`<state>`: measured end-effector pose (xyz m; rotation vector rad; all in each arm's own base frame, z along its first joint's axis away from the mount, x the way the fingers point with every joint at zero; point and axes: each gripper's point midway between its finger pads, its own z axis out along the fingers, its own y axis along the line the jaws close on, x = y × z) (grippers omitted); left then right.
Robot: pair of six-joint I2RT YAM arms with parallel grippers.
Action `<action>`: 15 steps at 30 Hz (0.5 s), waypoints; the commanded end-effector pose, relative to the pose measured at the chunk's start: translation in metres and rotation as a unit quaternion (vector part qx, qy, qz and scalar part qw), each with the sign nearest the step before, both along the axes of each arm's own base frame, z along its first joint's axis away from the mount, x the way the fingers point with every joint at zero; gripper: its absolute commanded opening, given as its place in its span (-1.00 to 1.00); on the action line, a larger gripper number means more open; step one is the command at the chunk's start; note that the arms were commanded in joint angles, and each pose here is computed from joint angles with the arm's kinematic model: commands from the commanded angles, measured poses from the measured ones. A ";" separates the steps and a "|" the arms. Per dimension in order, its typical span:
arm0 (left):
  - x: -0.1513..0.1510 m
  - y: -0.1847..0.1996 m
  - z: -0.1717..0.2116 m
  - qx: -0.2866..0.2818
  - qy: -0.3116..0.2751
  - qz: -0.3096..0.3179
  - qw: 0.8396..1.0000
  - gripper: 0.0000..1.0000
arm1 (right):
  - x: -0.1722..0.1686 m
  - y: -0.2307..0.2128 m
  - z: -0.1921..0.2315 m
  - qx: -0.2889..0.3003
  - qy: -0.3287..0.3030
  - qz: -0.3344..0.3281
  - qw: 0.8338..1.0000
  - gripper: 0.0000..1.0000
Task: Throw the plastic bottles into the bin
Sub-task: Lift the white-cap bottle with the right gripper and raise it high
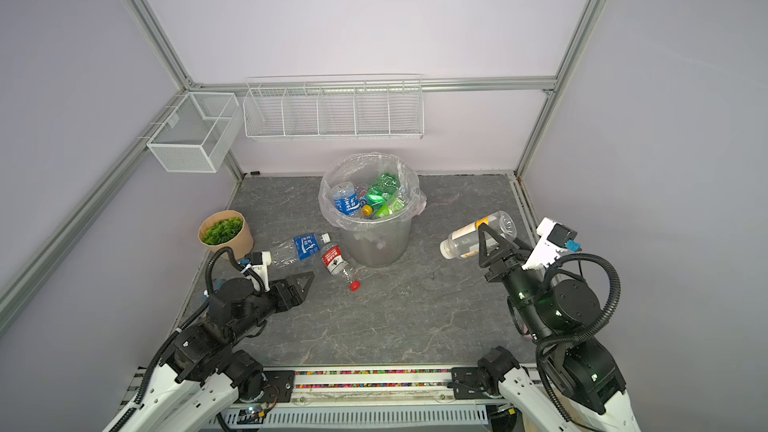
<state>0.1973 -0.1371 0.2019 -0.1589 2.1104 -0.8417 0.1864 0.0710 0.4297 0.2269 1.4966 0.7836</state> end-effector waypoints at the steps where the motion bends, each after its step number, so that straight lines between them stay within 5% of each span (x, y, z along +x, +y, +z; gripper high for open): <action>1: -0.001 -0.005 0.022 -0.027 -0.031 -0.015 0.999 0.90 | -0.019 0.005 0.045 0.007 -0.092 0.036 0.995 -0.68; 15: -0.004 -0.011 0.028 -0.036 -0.042 -0.034 0.998 0.90 | -0.055 -0.001 0.098 0.046 -0.188 0.066 0.979 -0.68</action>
